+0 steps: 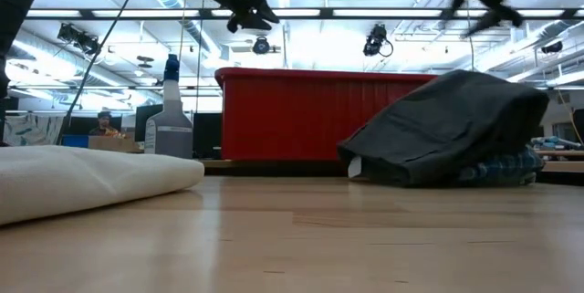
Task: Fold laundry
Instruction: Remove the folded black pants from the red bin
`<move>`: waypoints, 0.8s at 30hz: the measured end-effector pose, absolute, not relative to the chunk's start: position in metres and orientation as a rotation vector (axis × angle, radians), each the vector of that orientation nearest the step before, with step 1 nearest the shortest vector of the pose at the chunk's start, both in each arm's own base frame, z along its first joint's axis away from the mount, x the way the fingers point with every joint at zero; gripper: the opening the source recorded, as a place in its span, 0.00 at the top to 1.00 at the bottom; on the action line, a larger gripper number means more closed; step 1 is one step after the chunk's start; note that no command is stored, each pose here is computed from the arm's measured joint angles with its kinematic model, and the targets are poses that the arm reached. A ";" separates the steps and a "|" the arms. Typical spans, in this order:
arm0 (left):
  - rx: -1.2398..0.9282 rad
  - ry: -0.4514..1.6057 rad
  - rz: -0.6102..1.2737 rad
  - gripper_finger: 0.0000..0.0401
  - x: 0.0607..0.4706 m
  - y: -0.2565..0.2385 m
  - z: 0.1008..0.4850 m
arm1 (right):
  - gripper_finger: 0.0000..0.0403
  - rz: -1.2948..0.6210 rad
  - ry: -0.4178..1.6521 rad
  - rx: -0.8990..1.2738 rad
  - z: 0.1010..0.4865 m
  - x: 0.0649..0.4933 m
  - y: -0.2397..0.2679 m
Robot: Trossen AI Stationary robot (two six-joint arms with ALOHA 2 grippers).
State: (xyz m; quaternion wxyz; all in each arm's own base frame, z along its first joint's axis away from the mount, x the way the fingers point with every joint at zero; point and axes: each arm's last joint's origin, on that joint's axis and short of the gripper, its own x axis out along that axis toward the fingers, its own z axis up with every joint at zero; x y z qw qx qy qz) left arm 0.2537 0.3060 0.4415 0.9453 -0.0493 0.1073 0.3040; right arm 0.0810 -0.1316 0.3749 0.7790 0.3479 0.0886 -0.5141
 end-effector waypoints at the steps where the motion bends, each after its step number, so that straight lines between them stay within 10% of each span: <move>1: -0.099 0.219 0.621 0.51 0.256 0.307 0.440 | 0.35 -1.144 0.163 0.797 0.381 0.084 -0.138; 8: -0.249 0.231 0.527 0.53 0.277 0.332 0.403 | 0.35 -1.200 0.461 0.911 0.383 0.097 -0.148; 18: -0.259 0.249 0.518 0.57 0.282 0.340 0.391 | 0.40 -1.018 0.125 0.965 0.413 0.132 -0.144; 24: -0.276 0.232 0.469 0.57 0.269 0.349 0.392 | 0.40 -0.802 -0.207 0.560 0.442 0.183 -0.181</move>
